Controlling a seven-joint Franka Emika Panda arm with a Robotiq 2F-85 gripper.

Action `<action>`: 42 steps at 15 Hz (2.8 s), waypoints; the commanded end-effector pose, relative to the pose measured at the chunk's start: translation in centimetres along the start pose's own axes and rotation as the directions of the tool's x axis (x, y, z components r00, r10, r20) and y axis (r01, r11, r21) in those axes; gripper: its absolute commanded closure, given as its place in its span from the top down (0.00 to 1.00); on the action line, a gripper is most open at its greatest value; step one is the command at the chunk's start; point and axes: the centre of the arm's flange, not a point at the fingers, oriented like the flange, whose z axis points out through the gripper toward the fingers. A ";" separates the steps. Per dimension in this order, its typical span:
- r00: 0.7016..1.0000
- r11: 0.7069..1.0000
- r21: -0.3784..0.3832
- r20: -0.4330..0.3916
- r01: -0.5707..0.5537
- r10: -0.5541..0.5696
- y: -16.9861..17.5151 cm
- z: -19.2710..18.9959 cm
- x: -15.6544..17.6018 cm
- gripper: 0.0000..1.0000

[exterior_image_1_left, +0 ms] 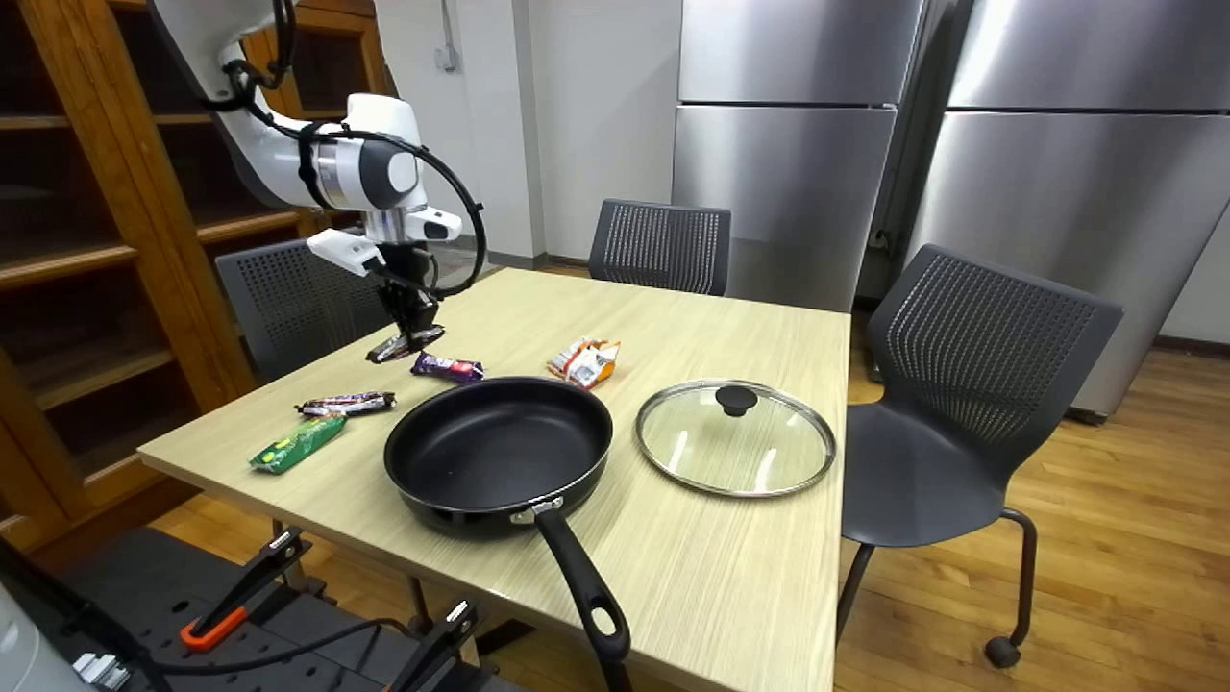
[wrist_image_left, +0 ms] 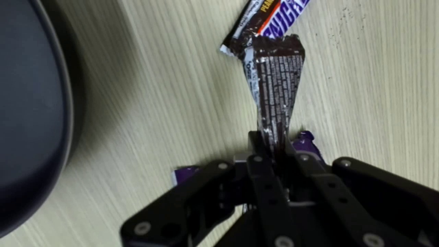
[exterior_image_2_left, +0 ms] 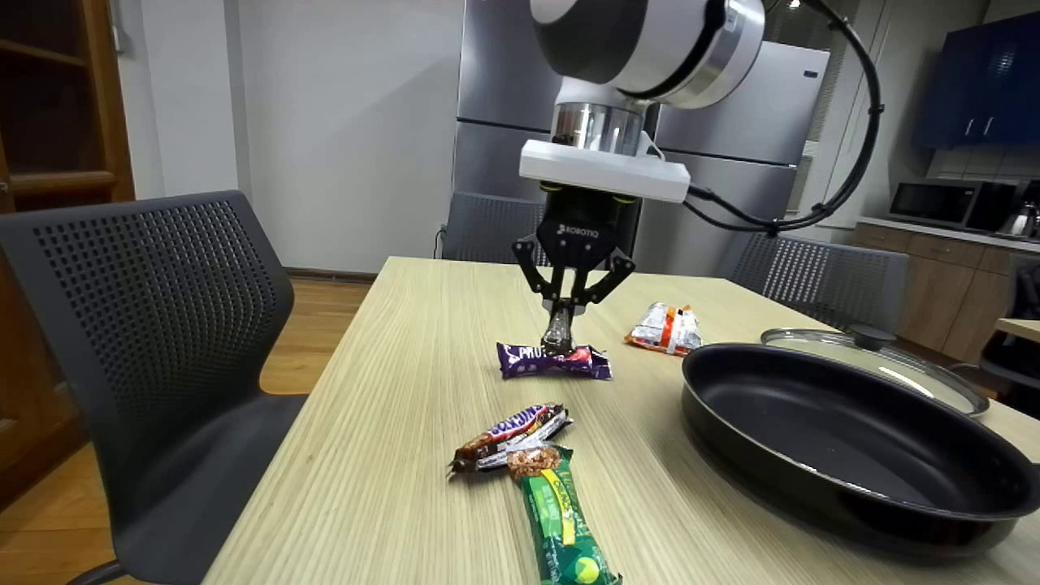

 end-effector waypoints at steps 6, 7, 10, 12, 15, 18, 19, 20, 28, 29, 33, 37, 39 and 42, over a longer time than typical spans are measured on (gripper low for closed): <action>0.995 0.995 0.018 -0.025 -0.093 0.094 9.3 -4.2 -2.8 0.03; 0.994 0.995 0.017 -0.025 -0.103 0.104 10.2 -4.4 -2.8 0.03; 0.992 0.992 0.013 -0.021 -0.128 0.128 13.5 -4.6 -2.5 0.03; 0.989 0.990 0.006 -0.016 -0.144 0.144 15.5 -4.8 -2.4 0.03; 0.987 0.987 -0.008 -0.007 -0.159 0.159 18.3 -4.5 -2.1 0.03; 0.986 0.986 -0.025 0.017 -0.166 0.166 20.5 -3.7 -1.5 0.03; 0.986 0.986 -0.029 0.025 -0.164 0.165 20.9 -3.5 -1.4 0.03; 0.985 0.986 -0.035 0.033 -0.165 0.167 21.3 -3.0 -1.1 0.03; 0.981 0.984 -0.038 0.084 -0.173 0.176 22.4 0.8 0.7 0.03; 0.980 0.984 -0.036 0.090 -0.173 0.176 22.2 1.3 0.9 0.03; 0.981 0.987 -0.031 0.113 -0.158 0.160 20.7 3.1 1.7 0.03; 0.981 0.990 -0.035 0.135 -0.137 0.141 19.2 4.4 1.8 0.03; 0.980 0.990 -0.040 0.140 -0.134 0.138 19.0 4.7 1.8 0.03; 0.980 0.990 -0.045 0.136 -0.137 0.142 18.9 4.6 1.7 0.44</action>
